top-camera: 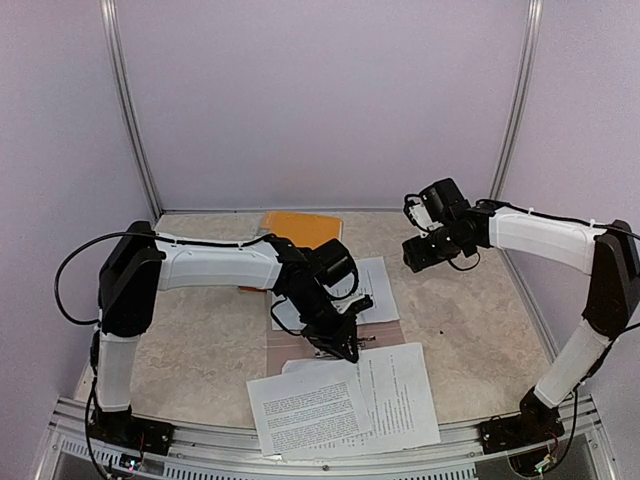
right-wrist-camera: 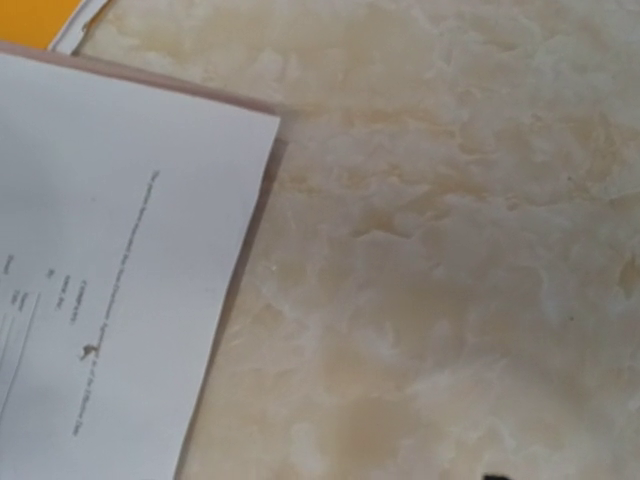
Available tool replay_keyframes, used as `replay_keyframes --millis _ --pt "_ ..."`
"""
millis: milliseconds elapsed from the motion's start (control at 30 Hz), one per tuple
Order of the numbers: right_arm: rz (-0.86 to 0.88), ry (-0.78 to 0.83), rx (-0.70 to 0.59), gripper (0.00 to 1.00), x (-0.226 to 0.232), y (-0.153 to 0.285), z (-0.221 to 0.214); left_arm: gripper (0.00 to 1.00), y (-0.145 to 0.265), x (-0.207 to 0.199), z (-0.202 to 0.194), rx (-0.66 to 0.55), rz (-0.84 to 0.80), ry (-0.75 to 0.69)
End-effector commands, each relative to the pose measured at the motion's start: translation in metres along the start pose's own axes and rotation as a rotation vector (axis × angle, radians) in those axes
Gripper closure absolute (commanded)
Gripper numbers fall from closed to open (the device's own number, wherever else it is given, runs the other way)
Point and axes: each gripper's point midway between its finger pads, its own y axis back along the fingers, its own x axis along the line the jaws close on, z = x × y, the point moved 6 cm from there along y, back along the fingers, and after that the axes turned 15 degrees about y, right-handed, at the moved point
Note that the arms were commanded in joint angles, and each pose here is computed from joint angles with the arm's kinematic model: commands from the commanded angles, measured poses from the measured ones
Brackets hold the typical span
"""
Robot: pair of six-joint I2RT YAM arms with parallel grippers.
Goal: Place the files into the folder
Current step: Place the file in the folder with some files.
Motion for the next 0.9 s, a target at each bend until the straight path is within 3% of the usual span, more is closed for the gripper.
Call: replay_keyframes --millis 0,167,333,633,867 --pt "0.025 -0.011 0.016 0.33 0.002 -0.008 -0.009 0.73 -0.007 0.014 0.001 -0.029 0.091 -0.007" --pt "0.058 0.002 0.020 0.33 0.010 -0.008 -0.016 0.44 0.014 0.011 -0.001 -0.117 0.142 -0.045" --pt "0.169 0.021 -0.031 0.34 0.031 0.011 -0.022 0.27 0.024 0.022 -0.016 -0.144 0.183 -0.028" --pt "0.340 -0.010 -0.030 0.26 0.096 0.041 -0.072 0.23 0.022 0.044 -0.052 -0.135 0.164 0.055" --pt "0.459 0.033 -0.095 0.30 0.153 0.065 -0.089 0.25 0.016 0.031 -0.070 -0.158 0.141 -0.012"
